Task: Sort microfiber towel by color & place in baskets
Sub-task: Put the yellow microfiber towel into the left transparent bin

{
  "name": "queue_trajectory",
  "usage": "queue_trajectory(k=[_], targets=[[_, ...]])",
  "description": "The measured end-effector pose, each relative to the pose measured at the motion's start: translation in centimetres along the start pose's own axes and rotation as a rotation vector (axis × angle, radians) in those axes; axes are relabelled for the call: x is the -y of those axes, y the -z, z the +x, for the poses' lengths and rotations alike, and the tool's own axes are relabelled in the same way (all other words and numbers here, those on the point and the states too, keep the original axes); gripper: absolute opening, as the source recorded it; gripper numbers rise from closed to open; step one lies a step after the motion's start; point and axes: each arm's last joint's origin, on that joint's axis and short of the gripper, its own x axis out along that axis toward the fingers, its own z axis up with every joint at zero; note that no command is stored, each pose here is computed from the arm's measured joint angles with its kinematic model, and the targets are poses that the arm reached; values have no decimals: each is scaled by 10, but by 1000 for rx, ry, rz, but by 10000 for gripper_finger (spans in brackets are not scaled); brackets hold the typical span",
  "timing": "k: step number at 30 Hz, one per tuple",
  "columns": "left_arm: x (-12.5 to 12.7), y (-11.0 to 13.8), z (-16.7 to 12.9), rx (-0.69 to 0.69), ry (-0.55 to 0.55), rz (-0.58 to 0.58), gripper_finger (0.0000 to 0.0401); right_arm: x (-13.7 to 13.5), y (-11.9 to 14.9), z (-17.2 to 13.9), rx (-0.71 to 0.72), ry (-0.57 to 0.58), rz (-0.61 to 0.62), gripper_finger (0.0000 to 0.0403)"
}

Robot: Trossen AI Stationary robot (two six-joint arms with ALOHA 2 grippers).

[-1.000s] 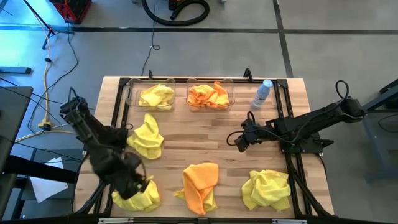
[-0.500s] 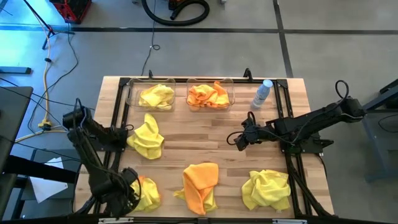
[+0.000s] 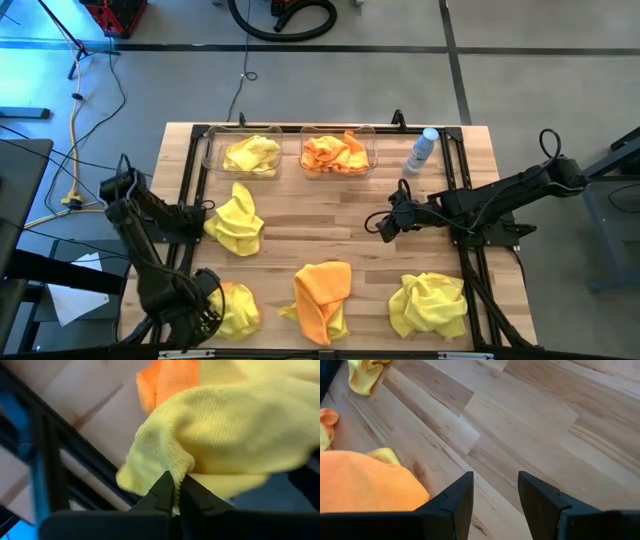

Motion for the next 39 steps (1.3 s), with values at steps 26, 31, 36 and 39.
queue_trajectory(k=[26, 31, 36, 39], targets=[[-48, -169, -181, 806, 122, -176, 0, 0, 0, 0, -1, -2, -285, 148], [-95, -208, -197, 849, -7, -237, 0, 0, 0, 0, -1, -1, -285, 148], [-148, -223, -212, 883, -131, -288, 0, 0, 0, 0, 12, 8, -258, 148], [-174, -227, -218, 888, -225, -307, 0, 1, -1, 0, 45, 31, -217, 148]])
